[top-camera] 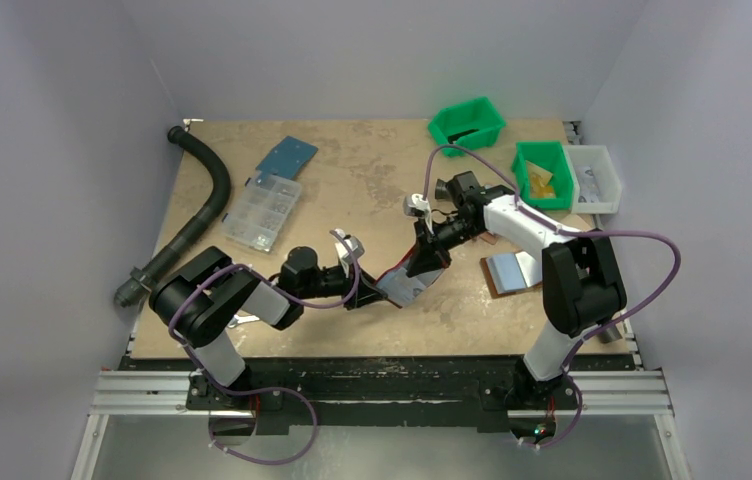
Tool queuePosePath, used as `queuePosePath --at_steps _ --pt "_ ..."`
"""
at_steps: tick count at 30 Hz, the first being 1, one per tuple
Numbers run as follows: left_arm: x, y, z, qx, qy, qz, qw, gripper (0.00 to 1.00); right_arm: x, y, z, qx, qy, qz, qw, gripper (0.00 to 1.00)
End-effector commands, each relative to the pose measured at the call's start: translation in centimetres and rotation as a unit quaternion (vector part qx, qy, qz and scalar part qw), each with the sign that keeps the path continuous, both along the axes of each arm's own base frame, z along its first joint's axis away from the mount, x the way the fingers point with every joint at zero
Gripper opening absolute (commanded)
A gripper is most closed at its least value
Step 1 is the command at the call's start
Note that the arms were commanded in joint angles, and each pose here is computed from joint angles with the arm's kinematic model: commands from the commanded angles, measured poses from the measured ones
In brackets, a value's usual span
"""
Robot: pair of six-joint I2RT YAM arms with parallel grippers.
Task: Take the credit cards out of the card holder
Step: Remove the credit card from the card holder.
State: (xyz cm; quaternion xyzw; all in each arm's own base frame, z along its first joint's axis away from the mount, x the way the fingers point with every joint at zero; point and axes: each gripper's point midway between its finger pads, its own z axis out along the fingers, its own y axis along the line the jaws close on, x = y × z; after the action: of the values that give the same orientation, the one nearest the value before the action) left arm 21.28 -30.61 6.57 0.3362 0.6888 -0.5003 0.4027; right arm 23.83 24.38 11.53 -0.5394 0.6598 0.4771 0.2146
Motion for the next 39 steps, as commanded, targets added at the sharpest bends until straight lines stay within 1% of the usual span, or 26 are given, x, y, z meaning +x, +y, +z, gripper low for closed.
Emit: queuePosePath --at_steps 1,17,26,39 --pt "-0.4 0.9 -1.7 0.031 0.020 -0.005 0.999 0.00 0.9 -0.5 3.0 0.025 -0.044 -0.008 0.999 0.00" --pt "-0.2 1.0 -2.6 0.047 0.035 -0.001 0.998 0.00 1.5 -1.4 3.1 0.020 -0.048 -0.018 0.998 0.00" --pt "0.4 1.3 -3.6 0.054 0.072 0.012 0.996 0.00 3.2 -2.7 3.1 0.008 -0.055 -0.062 0.997 0.00" --pt "1.0 2.2 -5.4 0.069 0.126 0.034 0.989 0.00 3.9 -4.0 4.2 0.017 -0.060 -0.083 0.995 0.00"
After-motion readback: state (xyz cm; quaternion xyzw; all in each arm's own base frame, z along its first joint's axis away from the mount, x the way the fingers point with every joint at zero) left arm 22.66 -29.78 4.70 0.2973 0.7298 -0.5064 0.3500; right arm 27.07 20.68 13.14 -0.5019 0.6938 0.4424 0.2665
